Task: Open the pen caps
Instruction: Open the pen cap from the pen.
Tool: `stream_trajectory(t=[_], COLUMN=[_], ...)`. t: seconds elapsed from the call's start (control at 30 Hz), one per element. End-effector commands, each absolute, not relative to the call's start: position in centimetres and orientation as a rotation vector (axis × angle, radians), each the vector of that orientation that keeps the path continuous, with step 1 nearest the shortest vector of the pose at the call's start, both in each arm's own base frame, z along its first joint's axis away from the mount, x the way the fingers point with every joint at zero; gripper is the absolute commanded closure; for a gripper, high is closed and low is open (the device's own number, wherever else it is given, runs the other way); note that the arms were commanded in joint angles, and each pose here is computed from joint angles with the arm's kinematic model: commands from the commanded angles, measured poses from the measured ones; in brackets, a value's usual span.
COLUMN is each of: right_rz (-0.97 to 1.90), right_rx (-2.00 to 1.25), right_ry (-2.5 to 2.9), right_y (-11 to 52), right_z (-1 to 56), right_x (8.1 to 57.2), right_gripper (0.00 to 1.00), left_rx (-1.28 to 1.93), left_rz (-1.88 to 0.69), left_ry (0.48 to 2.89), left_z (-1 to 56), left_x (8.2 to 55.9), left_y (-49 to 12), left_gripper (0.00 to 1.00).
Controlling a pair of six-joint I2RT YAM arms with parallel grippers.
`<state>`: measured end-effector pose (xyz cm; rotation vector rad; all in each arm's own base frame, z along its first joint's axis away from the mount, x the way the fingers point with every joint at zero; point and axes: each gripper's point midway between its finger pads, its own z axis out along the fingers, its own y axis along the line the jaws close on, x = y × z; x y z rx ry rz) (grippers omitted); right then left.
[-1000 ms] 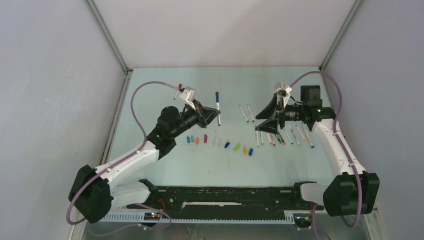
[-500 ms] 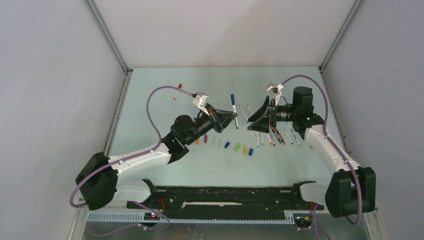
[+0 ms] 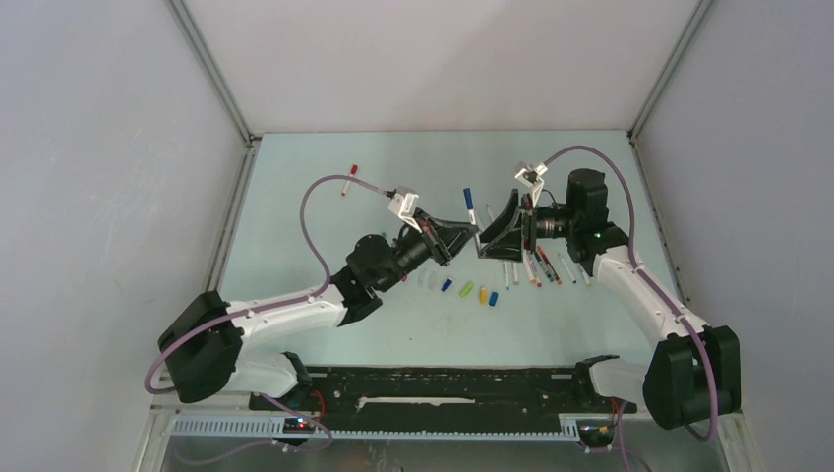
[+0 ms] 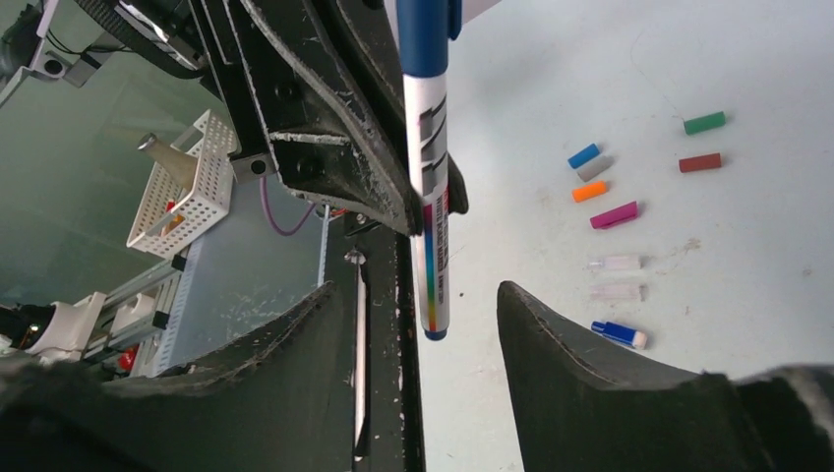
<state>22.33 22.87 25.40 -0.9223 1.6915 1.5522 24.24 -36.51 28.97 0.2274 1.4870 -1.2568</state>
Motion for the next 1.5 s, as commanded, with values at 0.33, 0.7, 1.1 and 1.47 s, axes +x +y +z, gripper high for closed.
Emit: stream_trajectory(t=[0.33,0.7,1.1,1.47], right_rz=[1.596,1.593,1.649,1.688], right_rx=[-0.974,-0.982,-1.097,-1.156], right_ry=[1.651,1.641,1.543,1.492], right_y=[23.5,23.6,23.1,23.0], right_z=[25.9,26.0,26.4,26.2], right_x=[21.7,21.6,20.1,19.2], right_gripper=[0.60,1.00,1.00,1.00], left_rx=[0.188,0.200,0.203,0.190], left_rz=[-1.332,-1.347,-1.256,-1.121], left_ry=[1.345,1.344,1.363,1.331], left_z=[33.9,33.9,34.8,36.3], left_x=[23.6,23.3,23.0,22.6], left_y=[-37.9,-38.5,-36.2,-31.5], left_gripper=[1.00,0.96,0.19,0.00])
